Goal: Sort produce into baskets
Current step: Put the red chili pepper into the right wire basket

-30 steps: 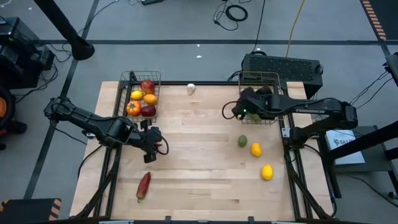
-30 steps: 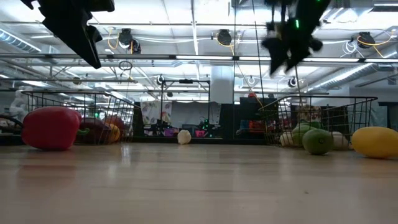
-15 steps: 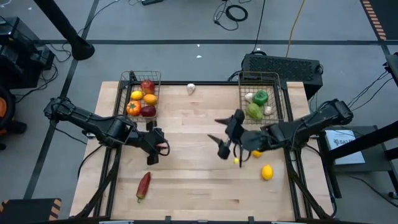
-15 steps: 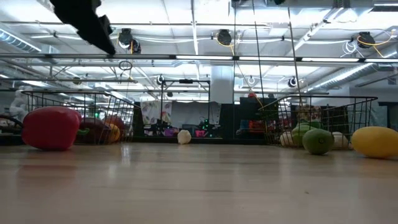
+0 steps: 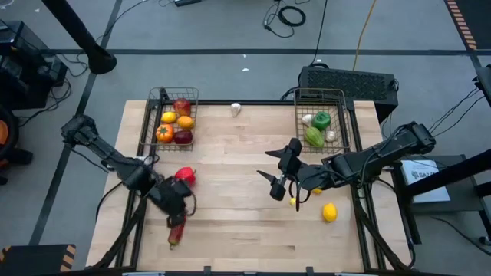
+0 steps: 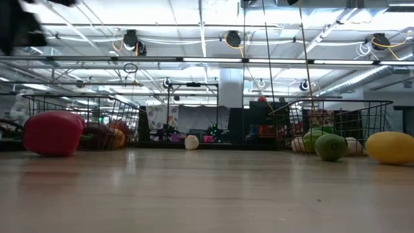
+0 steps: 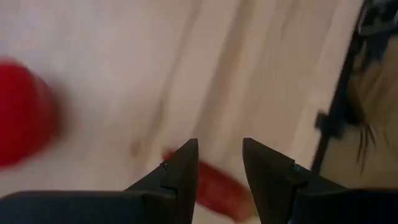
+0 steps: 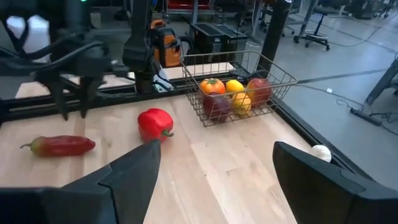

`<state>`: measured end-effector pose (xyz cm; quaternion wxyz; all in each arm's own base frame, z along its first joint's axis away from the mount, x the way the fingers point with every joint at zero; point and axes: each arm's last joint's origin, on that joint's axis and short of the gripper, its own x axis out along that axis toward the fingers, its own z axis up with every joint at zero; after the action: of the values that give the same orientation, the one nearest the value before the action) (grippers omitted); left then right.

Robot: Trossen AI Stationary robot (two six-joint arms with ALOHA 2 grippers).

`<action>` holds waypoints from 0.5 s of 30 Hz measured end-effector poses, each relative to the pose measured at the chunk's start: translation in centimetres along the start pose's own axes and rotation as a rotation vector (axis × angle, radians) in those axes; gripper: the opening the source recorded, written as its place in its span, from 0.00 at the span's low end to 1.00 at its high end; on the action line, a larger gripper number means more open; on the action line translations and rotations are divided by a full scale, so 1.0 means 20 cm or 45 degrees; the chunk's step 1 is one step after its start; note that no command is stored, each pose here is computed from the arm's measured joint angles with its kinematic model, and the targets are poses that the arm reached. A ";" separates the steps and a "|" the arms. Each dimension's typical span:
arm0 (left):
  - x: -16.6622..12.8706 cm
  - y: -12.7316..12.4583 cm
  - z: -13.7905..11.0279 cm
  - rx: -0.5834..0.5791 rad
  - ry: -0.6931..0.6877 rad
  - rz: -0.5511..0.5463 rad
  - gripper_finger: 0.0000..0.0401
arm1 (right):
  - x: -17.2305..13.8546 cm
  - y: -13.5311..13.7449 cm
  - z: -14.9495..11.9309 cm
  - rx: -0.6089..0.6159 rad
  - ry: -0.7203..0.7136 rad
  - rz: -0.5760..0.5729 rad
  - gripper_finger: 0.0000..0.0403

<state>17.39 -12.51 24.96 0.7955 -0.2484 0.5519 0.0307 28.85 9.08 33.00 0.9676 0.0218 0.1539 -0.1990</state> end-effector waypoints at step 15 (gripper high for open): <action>0.23 -0.15 -0.29 -0.098 -0.103 0.292 0.33 | 0.03 -0.03 0.01 0.044 -0.003 -0.034 0.75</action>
<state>15.18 -18.60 20.35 0.7982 -0.2127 0.5425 0.1527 29.12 8.24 33.02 0.9646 0.0360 0.1495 -0.2144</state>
